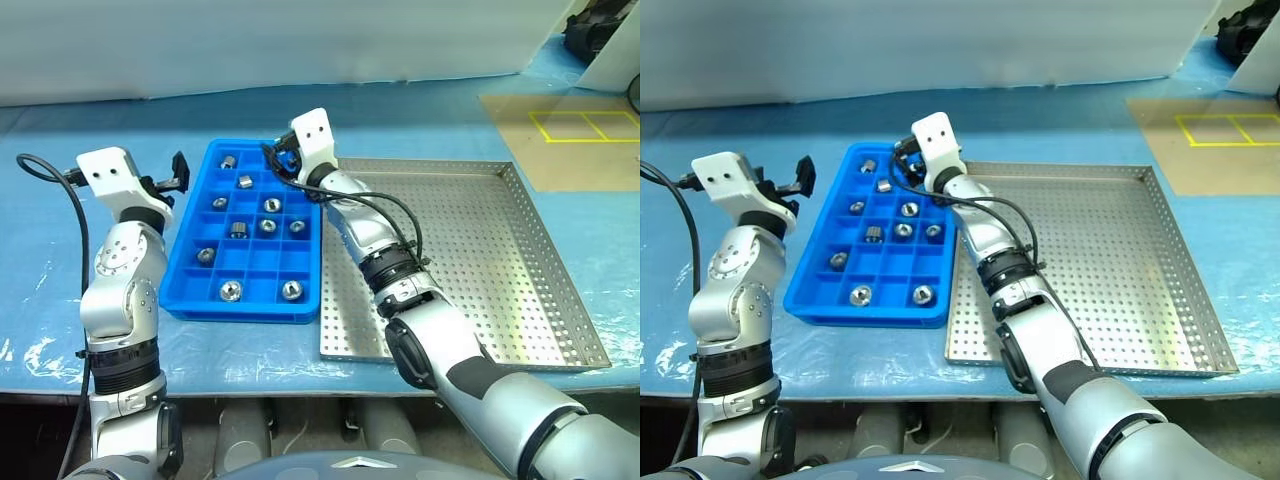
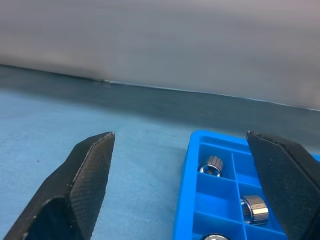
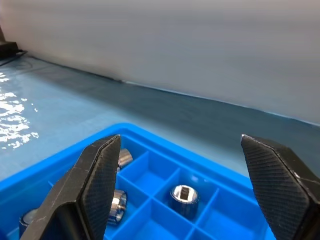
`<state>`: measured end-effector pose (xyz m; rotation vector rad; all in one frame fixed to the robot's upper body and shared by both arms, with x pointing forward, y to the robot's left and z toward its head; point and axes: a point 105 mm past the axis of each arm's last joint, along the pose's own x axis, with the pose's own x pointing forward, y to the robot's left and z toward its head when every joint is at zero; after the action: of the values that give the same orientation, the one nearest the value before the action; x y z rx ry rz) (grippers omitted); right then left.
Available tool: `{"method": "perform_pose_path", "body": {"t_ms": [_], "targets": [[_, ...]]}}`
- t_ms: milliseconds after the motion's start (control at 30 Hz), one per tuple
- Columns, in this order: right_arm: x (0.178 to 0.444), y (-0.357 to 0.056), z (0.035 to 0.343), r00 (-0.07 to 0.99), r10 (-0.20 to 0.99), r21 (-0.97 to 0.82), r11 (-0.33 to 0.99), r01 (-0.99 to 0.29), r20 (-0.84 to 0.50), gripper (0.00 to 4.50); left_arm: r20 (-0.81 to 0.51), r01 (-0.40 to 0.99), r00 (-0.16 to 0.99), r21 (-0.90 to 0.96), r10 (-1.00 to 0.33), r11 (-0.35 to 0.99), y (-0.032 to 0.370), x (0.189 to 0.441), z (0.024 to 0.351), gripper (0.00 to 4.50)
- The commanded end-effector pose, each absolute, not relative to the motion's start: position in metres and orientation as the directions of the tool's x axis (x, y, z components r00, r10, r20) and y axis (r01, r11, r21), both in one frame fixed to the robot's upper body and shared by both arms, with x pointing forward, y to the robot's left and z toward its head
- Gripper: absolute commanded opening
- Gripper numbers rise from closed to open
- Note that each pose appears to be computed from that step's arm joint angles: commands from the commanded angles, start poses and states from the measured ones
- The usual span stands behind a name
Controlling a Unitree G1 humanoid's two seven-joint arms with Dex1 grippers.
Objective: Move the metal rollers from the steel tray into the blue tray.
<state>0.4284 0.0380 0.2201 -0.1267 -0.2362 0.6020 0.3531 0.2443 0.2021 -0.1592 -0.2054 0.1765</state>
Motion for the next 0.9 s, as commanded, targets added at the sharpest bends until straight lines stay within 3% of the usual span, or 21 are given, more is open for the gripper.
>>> {"method": "perform_pose_path", "body": {"t_ms": [33, 400, 667, 767, 900], "targets": [[0.426, 0.045, 0.241, 0.774, 0.587, -0.227, 0.808, -0.543, 0.237, 3.93, 0.229, -0.191, 0.946, -0.184, 0.231, 0.964, 0.249, 0.348, 0.212, 4.46], [0.423, 0.056, 0.245, 0.746, 0.622, -0.226, 0.782, -0.581, 0.237, 3.93, 0.203, -0.182, 0.952, -0.226, 0.229, 0.957, 0.243, 0.347, 0.205, 4.46], [0.439, 0.029, 0.244, 0.807, 0.544, -0.222, 0.836, -0.501, 0.228, 3.93, 0.234, -0.114, 0.959, -0.207, 0.162, 0.972, 0.227, 0.36, 0.218, 4.46], [0.44, 0.027, 0.243, 0.816, 0.531, -0.219, 0.845, -0.488, 0.229, 3.93, 0.224, -0.088, 0.96, -0.332, 0.169, 0.939, 0.229, 0.362, 0.221, 4.46], [0.437, 0.025, 0.239, 0.817, 0.526, -0.211, 0.849, -0.485, 0.236, 3.93, 0.206, -0.077, 0.968, -0.31, 0.146, 0.948, 0.224, 0.368, 0.221, 4.46]]}}
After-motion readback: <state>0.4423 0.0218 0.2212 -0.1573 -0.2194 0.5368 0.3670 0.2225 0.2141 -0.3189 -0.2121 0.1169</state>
